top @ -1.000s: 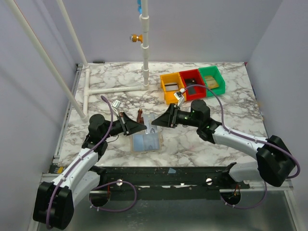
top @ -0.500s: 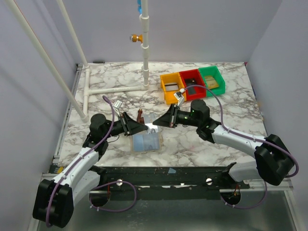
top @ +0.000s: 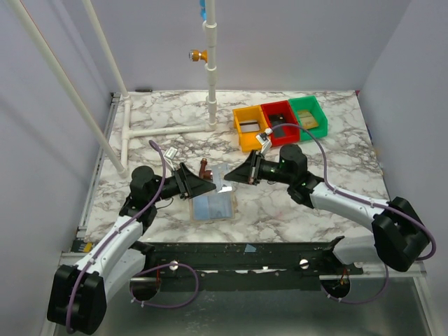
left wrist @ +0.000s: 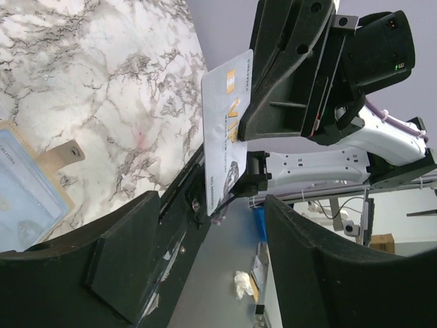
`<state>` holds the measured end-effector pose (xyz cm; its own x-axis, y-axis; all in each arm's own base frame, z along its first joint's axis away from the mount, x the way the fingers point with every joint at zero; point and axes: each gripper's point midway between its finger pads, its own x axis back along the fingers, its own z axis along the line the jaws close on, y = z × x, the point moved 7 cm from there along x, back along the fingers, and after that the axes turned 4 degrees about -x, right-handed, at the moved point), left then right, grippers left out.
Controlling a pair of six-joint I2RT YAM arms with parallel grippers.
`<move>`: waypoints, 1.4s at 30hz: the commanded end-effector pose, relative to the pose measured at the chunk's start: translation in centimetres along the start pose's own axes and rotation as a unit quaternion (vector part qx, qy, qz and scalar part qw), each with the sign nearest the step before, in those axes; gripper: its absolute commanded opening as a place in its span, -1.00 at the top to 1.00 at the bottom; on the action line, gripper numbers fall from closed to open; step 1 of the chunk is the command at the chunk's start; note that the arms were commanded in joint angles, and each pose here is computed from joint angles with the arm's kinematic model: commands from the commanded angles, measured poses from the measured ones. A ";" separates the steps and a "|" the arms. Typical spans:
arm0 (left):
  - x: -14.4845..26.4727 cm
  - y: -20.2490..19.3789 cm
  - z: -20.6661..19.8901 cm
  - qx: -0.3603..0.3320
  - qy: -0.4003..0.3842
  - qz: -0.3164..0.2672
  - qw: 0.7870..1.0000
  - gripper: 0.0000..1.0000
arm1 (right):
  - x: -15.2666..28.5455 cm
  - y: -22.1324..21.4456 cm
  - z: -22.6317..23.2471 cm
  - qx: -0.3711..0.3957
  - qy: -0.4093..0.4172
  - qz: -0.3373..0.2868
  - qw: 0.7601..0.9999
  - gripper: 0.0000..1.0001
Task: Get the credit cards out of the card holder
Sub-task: Place the credit card in the storage box.
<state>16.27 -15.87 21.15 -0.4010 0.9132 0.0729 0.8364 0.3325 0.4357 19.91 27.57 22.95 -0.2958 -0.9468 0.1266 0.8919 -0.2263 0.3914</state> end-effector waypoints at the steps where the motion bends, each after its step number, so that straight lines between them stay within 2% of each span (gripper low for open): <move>1: 0.2 -0.2 0.0 -0.015 0.004 -0.004 1.000 -0.31 | 0.6 0.5 -0.1 -0.007 -0.012 -0.024 1.000 0.99; 9: 0.6 -0.3 -0.3 -0.026 0.020 -0.010 0.999 -0.33 | 1.3 3.1 -0.6 -0.047 -0.037 -0.100 0.993 0.99; 15: 1.0 -0.5 -0.5 -0.032 0.027 -0.010 0.999 -0.32 | 1.3 6.3 -0.8 -0.068 -0.071 -0.196 0.976 0.99; 16: 1.0 -0.6 -0.5 -0.033 0.026 -0.010 0.999 -0.32 | 1.3 6.9 -1.0 -0.073 -0.081 -0.218 0.970 0.99; 17: 1.2 -0.6 -0.7 -0.037 0.029 -0.007 0.999 -0.32 | 1.8 8.9 -1.6 -0.083 -0.108 -0.290 0.947 0.99; 22: 1.2 -0.7 -0.6 -0.036 0.032 -0.003 0.999 -0.32 | 2.3 11.3 -3.4 -0.107 -0.158 -0.384 0.904 0.99; 33: 1.7 -1.1 -1.3 -0.044 0.023 0.000 0.999 -0.31 | -0.1 16.1 -8.5 -0.178 -0.218 -0.472 0.836 0.99; 42: 2.0 -1.4 -1.8 -0.046 0.016 0.008 0.999 -0.31 | -1.9 19.3 -13.0 -0.252 -0.235 -0.511 0.787 0.99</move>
<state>13.95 -14.84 21.16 -0.4232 0.8968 0.1289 0.8167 0.3159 0.4829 39.93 23.08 19.84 -0.9419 -0.1587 0.2960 0.2132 -0.9636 0.1615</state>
